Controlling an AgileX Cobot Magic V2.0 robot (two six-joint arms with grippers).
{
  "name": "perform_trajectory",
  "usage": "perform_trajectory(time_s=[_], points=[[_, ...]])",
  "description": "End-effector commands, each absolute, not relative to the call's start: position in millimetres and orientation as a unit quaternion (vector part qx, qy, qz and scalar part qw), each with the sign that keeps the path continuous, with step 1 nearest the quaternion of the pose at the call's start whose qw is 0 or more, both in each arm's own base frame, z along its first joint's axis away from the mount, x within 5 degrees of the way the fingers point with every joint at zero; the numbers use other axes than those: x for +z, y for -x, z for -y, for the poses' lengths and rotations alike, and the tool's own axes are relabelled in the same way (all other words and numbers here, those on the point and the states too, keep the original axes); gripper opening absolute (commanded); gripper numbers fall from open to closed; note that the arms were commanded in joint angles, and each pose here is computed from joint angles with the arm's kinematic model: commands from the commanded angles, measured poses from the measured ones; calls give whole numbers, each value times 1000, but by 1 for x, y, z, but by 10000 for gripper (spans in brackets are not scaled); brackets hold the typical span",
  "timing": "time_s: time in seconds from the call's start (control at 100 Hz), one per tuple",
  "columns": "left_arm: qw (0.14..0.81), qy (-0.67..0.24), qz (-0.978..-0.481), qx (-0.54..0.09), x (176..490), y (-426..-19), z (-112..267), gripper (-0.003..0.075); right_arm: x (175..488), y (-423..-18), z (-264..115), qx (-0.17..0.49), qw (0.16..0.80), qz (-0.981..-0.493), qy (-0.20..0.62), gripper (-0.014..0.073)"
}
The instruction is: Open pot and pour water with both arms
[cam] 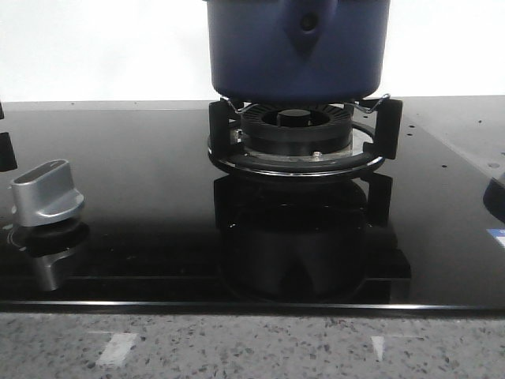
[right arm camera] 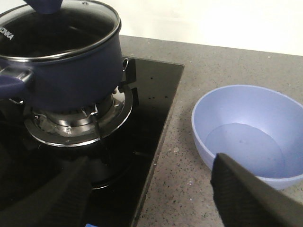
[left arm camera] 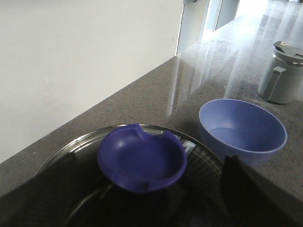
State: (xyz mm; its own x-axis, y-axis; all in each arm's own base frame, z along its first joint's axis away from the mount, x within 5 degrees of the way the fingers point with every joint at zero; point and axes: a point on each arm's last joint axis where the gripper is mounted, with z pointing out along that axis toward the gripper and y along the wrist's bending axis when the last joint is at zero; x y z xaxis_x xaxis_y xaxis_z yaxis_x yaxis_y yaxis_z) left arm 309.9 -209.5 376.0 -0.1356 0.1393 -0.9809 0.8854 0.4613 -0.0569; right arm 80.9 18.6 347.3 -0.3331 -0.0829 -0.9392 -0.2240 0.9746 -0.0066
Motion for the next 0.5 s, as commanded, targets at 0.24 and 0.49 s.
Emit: perform_trajectory(time_s=[0.24,0.49], points=[[547,-376,-638,-390,393,-324,224,568,361,-83,-19,56,596,-795,100,487],[536,-376,-641,-401,384,-332,230,568,361,-83,-19,56,595,-796,100,487]])
